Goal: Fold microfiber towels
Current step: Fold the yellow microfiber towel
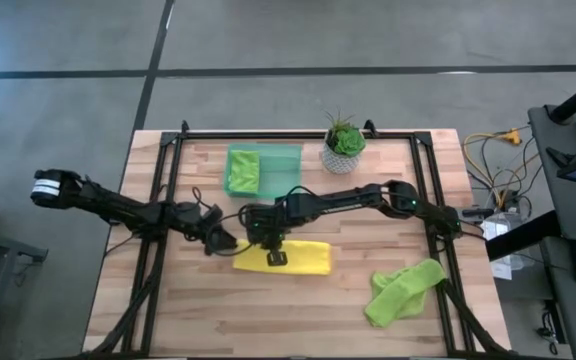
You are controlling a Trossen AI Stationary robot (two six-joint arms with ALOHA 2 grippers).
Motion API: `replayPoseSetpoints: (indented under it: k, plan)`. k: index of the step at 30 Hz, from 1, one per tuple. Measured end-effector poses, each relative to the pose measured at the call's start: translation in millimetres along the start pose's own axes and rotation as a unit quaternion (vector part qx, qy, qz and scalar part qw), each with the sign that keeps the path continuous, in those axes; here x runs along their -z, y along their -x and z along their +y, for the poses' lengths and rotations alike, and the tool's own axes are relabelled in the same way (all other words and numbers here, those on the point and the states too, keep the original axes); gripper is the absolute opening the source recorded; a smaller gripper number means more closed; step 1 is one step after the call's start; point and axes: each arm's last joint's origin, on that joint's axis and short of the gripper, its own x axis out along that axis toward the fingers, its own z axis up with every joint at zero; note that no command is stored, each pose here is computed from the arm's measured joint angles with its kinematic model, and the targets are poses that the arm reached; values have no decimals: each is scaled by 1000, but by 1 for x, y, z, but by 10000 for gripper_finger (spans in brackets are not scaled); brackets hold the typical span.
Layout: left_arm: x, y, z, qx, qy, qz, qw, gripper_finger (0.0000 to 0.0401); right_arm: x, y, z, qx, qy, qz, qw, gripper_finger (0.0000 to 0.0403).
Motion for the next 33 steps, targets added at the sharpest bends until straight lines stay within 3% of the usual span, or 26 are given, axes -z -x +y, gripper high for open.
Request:
replayPoseSetpoints:
  k: [9, 17, 33]
  plan:
    - [-4, -1, -5, 16, -108, -22, 994, 159, -3, 2, 3, 0, 6, -8, 1000, 9]
    - [-7, -1, -9, 45, -143, -32, 988, 159, -3, 0, 14, -5, 22, -6, 1000, 9]
    - [-4, -19, -7, 95, -71, 33, 992, 159, -11, 8, 18, 11, 33, -34, 999, 9]
